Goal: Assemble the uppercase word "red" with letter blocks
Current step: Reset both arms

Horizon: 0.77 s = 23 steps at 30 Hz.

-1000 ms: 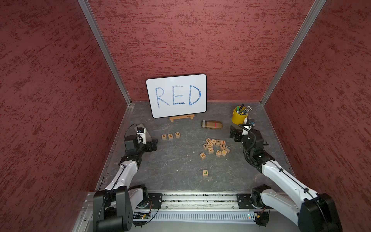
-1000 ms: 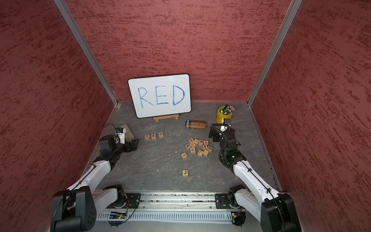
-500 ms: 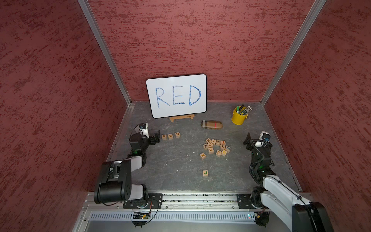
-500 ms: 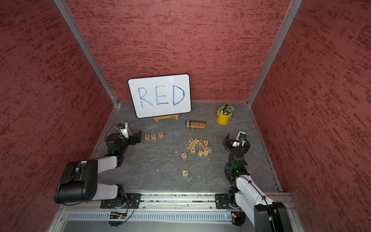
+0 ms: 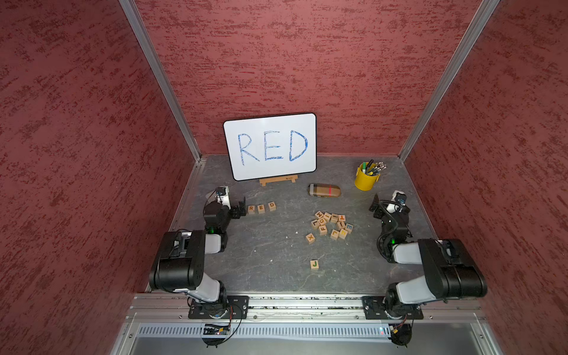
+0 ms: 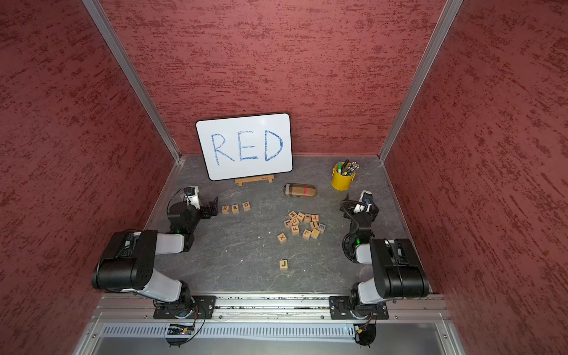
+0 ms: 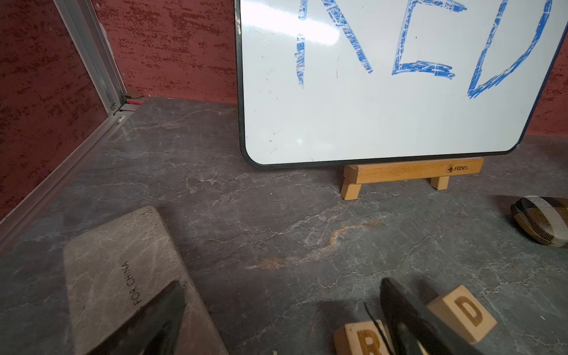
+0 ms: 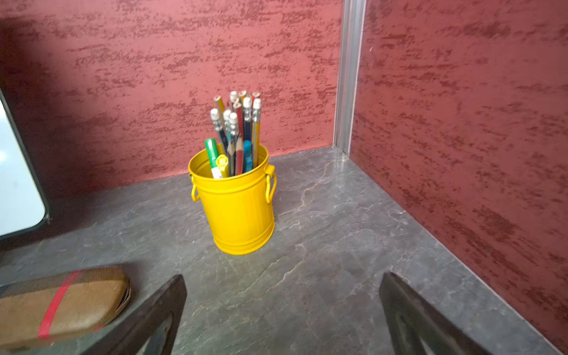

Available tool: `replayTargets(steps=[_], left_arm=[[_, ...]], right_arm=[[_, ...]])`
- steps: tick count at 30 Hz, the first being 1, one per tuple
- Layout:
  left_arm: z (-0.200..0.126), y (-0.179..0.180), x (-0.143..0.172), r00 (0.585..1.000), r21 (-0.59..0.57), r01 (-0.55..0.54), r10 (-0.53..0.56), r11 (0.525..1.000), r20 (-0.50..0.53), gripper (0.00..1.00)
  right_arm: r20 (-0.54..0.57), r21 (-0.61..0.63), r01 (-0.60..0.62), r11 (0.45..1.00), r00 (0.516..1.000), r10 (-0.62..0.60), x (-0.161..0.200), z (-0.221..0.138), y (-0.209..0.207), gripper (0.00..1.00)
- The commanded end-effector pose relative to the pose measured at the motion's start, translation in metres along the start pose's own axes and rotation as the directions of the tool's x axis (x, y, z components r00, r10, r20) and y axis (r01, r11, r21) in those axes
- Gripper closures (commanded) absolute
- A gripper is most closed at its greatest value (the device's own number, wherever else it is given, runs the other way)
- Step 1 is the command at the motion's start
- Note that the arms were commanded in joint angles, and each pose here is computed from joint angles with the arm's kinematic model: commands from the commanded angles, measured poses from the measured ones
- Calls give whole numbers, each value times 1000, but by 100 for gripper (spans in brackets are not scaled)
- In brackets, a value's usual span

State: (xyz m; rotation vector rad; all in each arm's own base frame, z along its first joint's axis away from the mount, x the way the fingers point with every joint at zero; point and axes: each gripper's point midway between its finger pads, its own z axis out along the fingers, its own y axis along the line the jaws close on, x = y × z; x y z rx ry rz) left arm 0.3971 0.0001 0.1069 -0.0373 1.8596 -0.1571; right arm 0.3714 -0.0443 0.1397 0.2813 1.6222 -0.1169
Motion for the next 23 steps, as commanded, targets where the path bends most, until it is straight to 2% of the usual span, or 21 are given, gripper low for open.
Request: replayTargets(steps=[1,23], left_arm=[[2,-1,-9,1000,0,-14,14,1000,25,1],[2,-1,-9,1000,-2,-16,16,1000,25,1]], right_arm=[[92,-38,-6,999,996,9,-17,-7,4,1],[89,-15,-17,1000,996,18,-17,-6,0,1]])
